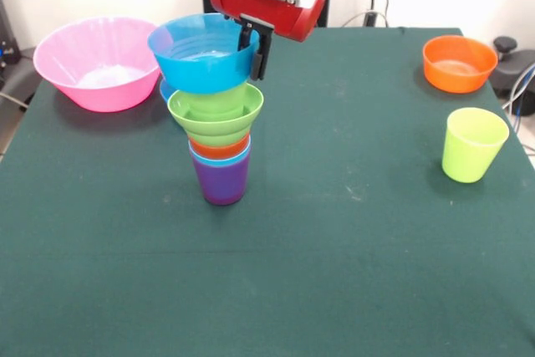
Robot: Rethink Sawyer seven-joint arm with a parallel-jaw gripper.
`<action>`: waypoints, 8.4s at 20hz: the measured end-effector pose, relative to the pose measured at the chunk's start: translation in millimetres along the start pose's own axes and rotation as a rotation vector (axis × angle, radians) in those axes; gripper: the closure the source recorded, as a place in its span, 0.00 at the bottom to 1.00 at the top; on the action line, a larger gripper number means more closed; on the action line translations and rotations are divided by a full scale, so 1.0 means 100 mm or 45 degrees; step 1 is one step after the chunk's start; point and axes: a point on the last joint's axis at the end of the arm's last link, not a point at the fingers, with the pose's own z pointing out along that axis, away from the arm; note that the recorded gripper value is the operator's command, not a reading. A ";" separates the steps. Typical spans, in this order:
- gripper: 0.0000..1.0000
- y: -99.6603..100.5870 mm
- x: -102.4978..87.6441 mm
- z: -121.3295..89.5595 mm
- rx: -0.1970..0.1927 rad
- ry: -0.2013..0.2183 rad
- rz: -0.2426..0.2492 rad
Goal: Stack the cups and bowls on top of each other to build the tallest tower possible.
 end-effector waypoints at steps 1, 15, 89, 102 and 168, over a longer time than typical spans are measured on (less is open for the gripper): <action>1.00 0.00 0.00 0.00 0.000 0.000 0.000; 1.00 0.01 0.03 0.01 0.001 0.007 -0.003; 0.00 0.05 0.01 0.03 -0.026 -0.070 -0.010; 0.00 0.05 0.02 0.05 -0.026 -0.066 -0.011; 1.00 -0.07 -0.06 -0.05 -0.012 -0.009 0.017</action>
